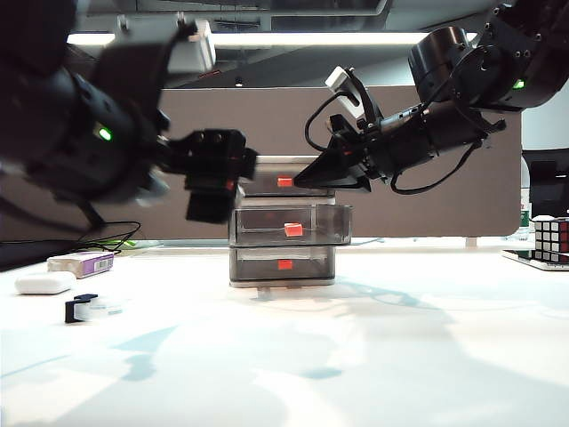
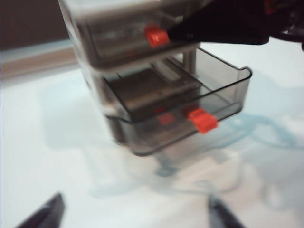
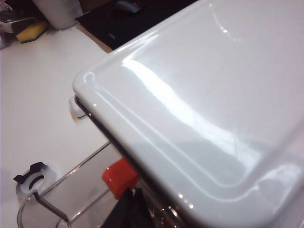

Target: Open the second layer of the drawer on the table, pick up the transparent tape on the table and put it in, and finally close the drawer.

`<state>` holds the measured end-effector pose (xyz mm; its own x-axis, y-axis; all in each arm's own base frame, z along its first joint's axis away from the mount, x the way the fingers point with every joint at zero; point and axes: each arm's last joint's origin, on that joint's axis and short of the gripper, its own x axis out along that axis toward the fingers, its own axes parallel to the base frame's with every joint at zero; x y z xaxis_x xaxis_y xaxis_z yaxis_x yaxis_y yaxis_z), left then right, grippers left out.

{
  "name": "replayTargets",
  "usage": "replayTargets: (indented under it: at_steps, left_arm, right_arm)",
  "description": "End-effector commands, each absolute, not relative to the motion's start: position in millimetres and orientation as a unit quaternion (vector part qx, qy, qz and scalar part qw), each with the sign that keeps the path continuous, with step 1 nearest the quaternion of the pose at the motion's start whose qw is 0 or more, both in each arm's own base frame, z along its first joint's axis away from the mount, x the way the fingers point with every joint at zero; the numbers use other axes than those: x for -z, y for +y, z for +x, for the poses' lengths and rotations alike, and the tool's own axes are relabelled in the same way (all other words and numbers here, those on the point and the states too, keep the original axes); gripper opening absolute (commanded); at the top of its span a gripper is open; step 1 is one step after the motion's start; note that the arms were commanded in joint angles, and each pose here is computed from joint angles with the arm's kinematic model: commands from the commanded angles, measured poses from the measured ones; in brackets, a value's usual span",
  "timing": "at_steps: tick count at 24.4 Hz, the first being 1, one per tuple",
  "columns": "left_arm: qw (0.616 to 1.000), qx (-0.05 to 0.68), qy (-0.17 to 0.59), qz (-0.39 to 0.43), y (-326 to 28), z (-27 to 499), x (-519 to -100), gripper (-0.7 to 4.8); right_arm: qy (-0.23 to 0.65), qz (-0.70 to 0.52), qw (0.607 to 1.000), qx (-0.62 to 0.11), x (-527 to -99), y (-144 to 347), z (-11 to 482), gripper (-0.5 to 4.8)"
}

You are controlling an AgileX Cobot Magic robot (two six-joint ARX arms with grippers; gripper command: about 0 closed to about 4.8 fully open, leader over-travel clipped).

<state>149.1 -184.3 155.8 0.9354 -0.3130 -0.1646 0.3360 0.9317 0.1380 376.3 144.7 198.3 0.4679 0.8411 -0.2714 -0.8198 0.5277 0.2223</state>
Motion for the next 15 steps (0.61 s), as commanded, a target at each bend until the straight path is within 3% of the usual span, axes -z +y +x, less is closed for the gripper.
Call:
replayTargets:
  at_steps: [1,6,10,13,14,15]
  left_arm:
    - [0.966,0.17,0.057,0.187,-175,144,-166,3.8]
    - [0.962,0.136,0.06,0.23,-155,140,-185,3.74]
    - [0.957,0.134,0.129,0.223,-110,156,-188,3.71]
    - [0.951,0.193,0.192,0.144,-78,168,-183,3.1]
    - [0.946,0.22,0.198,0.134,-72,170,-182,3.13]
    - [0.936,0.264,0.203,0.111,-65,173,-181,3.5]
  right_arm:
    - [0.172,0.034,0.85,-0.497,-201,146,376,-0.03]
    - [0.18,0.045,0.84,-0.51,-201,146,375,-0.03]
    - [0.191,0.049,0.834,-0.516,-199,146,374,-0.03]
    - [0.199,0.051,0.832,-0.515,-198,146,373,-0.03]
    - [0.201,0.051,0.832,-0.514,-197,146,373,-0.03]
    - [0.201,0.052,0.832,-0.514,-197,146,373,-0.03]
